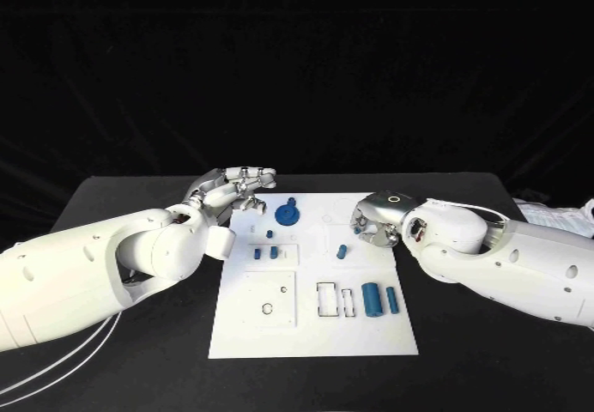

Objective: Assemble the parts on the task board

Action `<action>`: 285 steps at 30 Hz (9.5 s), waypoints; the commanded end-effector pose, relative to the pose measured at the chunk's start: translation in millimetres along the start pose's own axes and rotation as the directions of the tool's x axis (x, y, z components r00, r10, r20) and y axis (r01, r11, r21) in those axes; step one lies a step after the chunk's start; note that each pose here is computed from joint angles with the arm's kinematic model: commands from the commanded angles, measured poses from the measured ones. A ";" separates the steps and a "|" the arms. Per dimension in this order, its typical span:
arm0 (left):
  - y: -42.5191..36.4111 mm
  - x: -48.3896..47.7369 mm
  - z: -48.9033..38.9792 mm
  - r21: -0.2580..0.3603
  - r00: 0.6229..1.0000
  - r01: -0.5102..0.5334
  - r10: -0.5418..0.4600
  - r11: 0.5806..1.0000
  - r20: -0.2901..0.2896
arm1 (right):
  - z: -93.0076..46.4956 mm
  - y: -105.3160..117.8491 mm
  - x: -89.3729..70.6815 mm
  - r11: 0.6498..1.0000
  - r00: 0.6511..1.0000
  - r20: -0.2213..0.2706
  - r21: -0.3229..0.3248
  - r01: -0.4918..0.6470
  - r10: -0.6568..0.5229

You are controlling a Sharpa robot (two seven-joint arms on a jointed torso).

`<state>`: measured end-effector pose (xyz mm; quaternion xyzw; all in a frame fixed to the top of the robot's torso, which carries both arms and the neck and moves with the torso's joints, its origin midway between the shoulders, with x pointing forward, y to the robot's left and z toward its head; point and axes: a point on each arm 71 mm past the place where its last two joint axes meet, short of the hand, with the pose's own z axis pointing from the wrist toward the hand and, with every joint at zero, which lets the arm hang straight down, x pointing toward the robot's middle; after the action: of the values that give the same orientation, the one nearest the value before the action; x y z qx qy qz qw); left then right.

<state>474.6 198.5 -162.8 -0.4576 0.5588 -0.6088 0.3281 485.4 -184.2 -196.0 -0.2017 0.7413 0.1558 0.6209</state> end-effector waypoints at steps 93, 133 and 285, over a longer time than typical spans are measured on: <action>3.2 6.8 3.3 -0.024 0.999 0.010 -0.011 1.000 -0.050 | -9.4 134.8 7.2 0.920 0.964 -0.019 -0.294 -0.260 0.267; 3.8 6.0 4.2 -0.028 0.999 0.009 -0.011 1.000 -0.051 | -2.9 151.4 32.7 0.920 0.968 -0.086 -0.303 -0.250 0.234; 9.0 -0.6 8.7 -0.044 0.999 -0.001 -0.001 0.999 -0.050 | -35.7 149.0 -8.1 0.822 0.893 0.019 -0.398 -0.406 0.450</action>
<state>482.3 197.1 -173.1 -0.4558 0.5801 -0.6008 0.3078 385.2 -74.1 -183.4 -0.1216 0.6961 0.4282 0.5633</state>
